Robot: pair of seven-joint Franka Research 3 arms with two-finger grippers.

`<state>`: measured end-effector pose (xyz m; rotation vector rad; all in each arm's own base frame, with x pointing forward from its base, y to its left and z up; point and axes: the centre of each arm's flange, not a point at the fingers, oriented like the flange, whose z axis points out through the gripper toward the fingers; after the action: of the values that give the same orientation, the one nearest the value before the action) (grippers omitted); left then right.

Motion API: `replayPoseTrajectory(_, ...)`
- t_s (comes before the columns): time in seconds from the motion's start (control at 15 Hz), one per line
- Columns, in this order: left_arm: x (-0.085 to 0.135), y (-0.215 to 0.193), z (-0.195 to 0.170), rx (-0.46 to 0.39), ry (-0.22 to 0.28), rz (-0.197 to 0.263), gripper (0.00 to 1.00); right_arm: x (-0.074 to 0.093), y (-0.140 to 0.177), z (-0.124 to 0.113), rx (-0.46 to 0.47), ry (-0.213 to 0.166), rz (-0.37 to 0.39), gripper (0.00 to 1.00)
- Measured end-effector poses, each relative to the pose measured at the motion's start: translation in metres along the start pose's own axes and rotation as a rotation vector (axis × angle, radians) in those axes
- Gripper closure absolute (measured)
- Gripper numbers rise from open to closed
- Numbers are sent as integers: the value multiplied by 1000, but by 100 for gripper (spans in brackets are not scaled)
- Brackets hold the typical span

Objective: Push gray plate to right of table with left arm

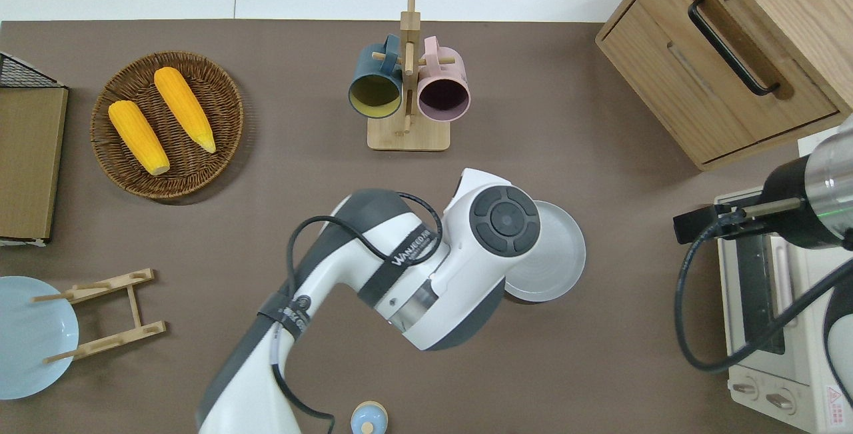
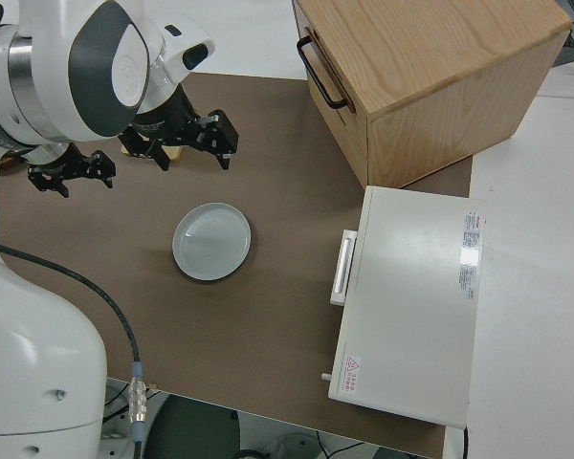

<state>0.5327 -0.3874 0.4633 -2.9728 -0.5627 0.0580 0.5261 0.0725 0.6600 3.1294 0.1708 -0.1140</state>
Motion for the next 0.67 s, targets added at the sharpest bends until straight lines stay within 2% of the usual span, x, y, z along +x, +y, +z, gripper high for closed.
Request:
replayPoseTrajectory(0.13, 27, -33, -26, -6, -6, 65, 0, 0, 0, 0, 0, 0, 0, 1)
replayPoseTrajectory(0.67, 99, -178, -98, -22, -41, 240, 0, 0, 0, 0, 0, 0, 0, 1)
